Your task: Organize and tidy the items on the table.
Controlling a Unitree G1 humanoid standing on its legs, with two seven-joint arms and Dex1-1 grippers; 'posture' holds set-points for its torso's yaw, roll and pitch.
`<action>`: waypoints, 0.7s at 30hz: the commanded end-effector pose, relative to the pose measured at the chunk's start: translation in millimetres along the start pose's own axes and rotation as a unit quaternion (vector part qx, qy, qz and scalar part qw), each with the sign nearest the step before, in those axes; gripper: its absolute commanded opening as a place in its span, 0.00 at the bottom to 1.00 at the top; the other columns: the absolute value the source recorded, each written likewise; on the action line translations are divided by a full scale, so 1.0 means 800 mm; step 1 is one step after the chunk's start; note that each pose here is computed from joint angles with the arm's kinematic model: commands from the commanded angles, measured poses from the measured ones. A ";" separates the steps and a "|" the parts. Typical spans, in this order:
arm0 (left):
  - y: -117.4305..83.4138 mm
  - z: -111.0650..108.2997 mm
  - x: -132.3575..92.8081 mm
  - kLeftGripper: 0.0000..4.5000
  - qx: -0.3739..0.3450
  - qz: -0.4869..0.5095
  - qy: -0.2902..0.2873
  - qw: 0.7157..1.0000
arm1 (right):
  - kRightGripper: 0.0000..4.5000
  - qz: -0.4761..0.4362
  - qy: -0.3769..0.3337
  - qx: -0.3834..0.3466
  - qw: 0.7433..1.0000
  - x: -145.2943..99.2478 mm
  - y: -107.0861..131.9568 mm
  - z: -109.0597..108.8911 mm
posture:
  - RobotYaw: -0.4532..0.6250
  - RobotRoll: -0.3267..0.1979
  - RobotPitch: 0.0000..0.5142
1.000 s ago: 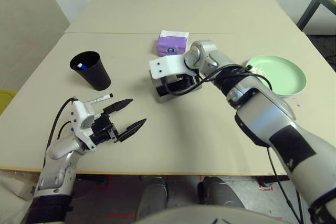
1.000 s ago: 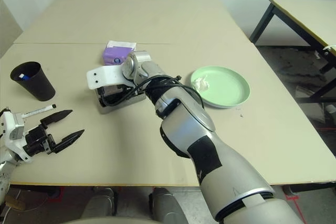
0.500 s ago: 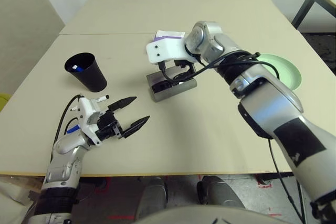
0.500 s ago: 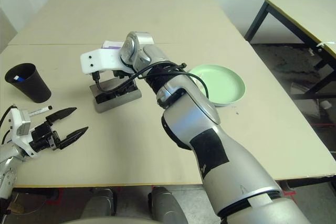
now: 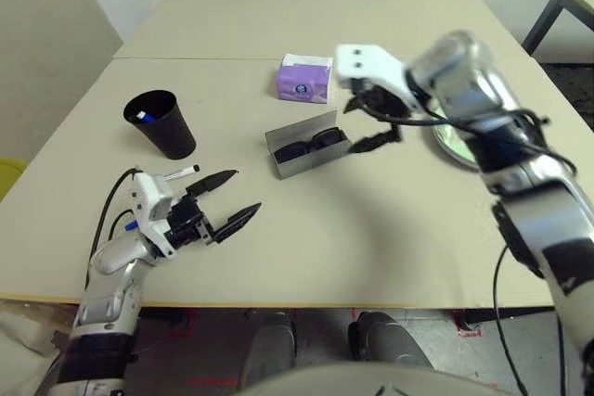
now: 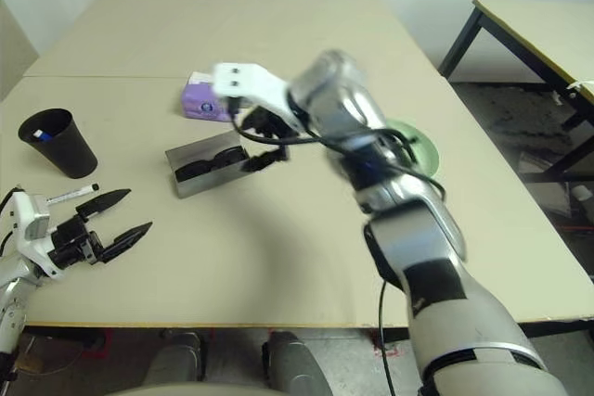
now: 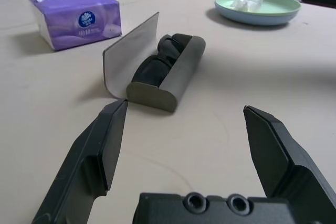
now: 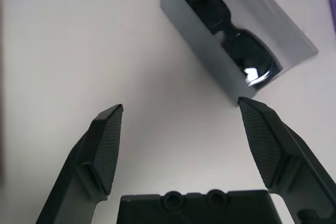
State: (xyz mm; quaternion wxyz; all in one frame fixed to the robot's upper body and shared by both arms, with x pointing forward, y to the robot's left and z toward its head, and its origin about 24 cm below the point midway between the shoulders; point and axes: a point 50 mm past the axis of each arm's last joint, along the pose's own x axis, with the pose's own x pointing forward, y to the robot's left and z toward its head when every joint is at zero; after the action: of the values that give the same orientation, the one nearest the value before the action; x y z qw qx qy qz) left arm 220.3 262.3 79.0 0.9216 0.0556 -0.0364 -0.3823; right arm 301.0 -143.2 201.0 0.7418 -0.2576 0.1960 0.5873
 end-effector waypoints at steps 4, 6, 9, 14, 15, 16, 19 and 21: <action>0.006 -0.023 -0.023 1.00 -0.012 0.009 0.018 1.000 | 1.00 -0.089 -0.175 0.103 0.975 -0.031 0.032 -0.051 | 0.36 0.62 0.16; 0.009 -0.027 -0.025 1.00 -0.012 0.006 0.019 1.000 | 1.00 -0.113 -0.201 0.096 0.968 -0.031 0.039 -0.061 | 0.36 0.62 0.17; 0.013 -0.031 -0.027 1.00 -0.010 0.003 0.022 1.000 | 1.00 -0.173 -0.202 0.081 0.961 -0.026 0.043 -0.082 | 0.35 0.62 0.18; 0.018 -0.033 -0.030 1.00 -0.006 0.002 0.022 1.000 | 1.00 -0.271 -0.218 0.039 0.937 -0.020 0.046 -0.114 | 0.36 0.62 0.18; 0.019 -0.033 -0.030 1.00 -0.006 0.002 0.022 1.000 | 1.00 -0.285 -0.216 0.034 0.933 -0.018 0.048 -0.121 | 0.36 0.62 0.18; 0.019 -0.034 -0.030 1.00 -0.005 0.002 0.023 1.000 | 1.00 -0.298 -0.216 0.030 0.929 -0.017 0.049 -0.127 | 0.37 0.62 0.18; 0.018 -0.032 -0.030 1.00 -0.002 0.004 0.021 1.000 | 1.00 -0.334 -0.228 0.040 0.914 -0.014 0.051 -0.143 | 0.37 0.62 0.18; 0.015 -0.026 -0.025 1.00 0.005 0.006 0.017 1.000 | 1.00 -0.349 -0.241 0.048 0.904 -0.014 0.055 -0.151 | 0.37 0.62 0.18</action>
State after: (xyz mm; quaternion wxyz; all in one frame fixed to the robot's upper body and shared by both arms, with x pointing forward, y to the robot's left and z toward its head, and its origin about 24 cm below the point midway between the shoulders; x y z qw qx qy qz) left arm 217.1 288.1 55.7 0.9248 0.0568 -0.0211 -0.3755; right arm 259.4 -214.2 109.2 0.9303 -0.1309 -0.0528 0.3386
